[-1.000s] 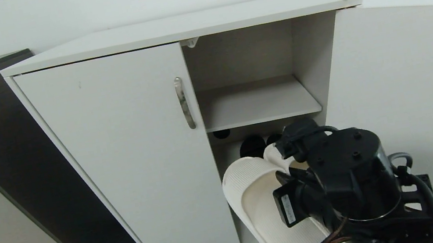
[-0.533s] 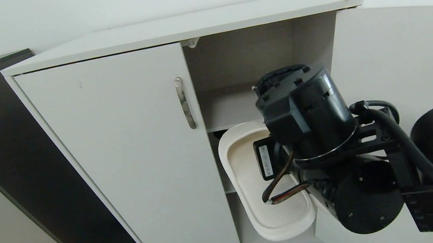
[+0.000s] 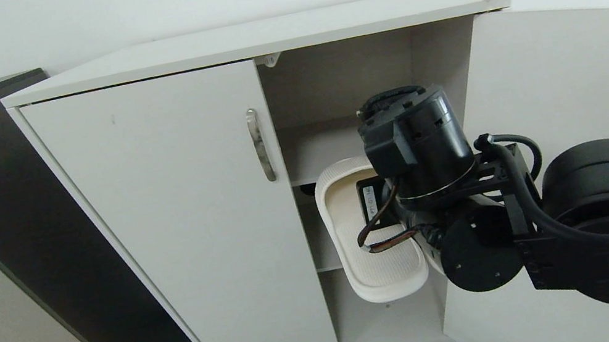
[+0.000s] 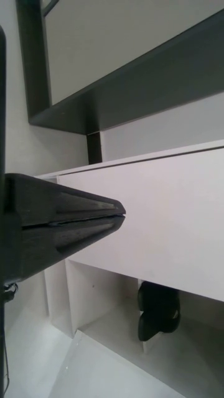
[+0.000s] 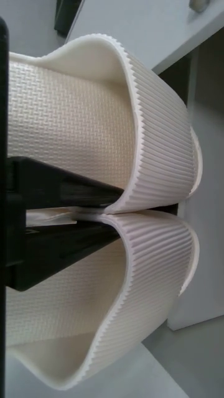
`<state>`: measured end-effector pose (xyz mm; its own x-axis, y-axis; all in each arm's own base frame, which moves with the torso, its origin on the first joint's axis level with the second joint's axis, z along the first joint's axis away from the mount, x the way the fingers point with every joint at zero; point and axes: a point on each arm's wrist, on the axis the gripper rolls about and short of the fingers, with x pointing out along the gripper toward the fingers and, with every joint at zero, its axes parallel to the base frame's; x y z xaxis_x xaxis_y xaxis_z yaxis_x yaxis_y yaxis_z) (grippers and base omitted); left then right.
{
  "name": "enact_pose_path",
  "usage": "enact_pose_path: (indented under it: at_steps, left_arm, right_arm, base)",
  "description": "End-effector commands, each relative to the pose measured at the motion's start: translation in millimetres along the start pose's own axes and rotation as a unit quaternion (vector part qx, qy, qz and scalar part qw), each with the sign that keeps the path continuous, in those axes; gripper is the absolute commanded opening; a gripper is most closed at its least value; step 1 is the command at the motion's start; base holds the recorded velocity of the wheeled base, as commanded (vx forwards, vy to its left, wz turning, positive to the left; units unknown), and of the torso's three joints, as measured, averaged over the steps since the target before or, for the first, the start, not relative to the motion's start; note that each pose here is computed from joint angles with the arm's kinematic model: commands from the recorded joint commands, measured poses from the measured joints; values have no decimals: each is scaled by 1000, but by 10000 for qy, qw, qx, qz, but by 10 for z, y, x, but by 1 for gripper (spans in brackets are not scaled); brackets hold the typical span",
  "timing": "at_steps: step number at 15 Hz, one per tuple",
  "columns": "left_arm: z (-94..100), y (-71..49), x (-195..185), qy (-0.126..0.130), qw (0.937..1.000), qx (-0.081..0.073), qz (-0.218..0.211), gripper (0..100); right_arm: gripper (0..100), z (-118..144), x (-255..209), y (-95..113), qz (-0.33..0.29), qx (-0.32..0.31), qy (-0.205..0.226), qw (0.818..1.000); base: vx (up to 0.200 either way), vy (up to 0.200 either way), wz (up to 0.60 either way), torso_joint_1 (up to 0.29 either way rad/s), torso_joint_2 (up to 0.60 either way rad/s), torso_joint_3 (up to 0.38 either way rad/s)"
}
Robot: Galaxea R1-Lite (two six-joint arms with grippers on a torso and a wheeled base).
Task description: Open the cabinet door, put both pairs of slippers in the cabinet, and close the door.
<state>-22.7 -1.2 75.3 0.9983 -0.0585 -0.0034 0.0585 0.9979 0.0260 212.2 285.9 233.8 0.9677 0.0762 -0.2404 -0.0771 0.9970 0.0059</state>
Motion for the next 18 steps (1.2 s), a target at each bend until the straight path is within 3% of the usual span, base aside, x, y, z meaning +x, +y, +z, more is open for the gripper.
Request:
enact_pose_path:
  at_steps: [1,11,18]
  left_arm:
    - [0,0,0,-2,10000,0,1,0]
    - [0,0,0,-2,10000,0,1,0]
    - [0,0,0,-2,10000,0,1,0]
  right_arm:
    - [0,-1,28,-11,-35,11,-3,10000]
    - [0,13,48,-26,-55,45,-35,10000]
    - [0,-63,215,56,4,82,-52,10000]
  base:
    - [0,0,0,0,0,0]
    - [180,0,0,3,2,4]
    - [0,0,0,0,0,0]
